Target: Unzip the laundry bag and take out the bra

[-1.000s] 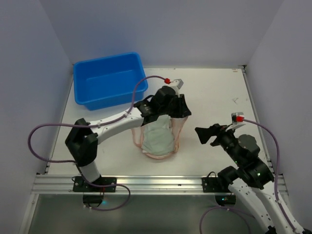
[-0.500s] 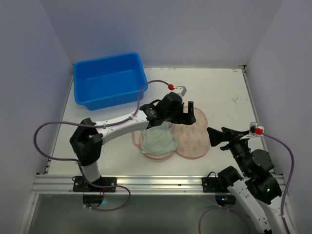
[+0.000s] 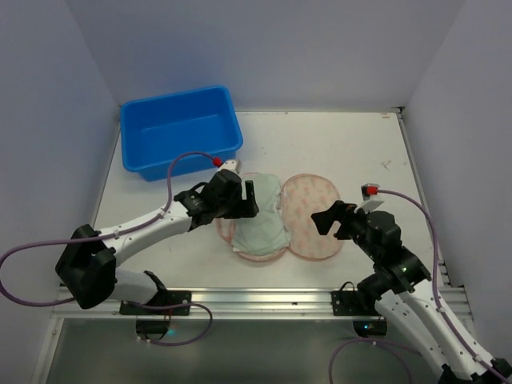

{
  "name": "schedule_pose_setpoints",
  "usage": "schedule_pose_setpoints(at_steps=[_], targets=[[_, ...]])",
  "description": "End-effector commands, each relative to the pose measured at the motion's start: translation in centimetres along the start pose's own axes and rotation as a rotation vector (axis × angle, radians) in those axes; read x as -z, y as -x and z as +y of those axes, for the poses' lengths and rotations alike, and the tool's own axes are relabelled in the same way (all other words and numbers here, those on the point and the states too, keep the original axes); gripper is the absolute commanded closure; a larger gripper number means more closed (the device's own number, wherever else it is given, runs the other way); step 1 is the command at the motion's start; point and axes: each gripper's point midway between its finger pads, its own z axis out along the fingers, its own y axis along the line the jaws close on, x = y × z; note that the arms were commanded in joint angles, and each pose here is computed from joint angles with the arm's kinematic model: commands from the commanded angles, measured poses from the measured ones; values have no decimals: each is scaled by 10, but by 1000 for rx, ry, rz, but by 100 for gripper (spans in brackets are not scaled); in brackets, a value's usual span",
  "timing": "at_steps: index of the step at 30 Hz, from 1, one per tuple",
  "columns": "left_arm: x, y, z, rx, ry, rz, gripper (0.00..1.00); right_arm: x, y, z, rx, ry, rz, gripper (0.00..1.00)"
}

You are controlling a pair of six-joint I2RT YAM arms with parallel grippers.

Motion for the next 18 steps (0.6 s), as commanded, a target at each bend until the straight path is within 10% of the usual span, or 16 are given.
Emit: schedule_pose_setpoints(at_steps=[1,14,18], targets=[[-9,-7,9,-1,16,18,19,-8,6,18,-23,84,-19,7],[-50,-11,4,-58,20,54,40,-14,-11,15,-24,96,29,7],[-50,-8,3,-58,25,53,67,-15,-12,15,-31,100,32,7]])
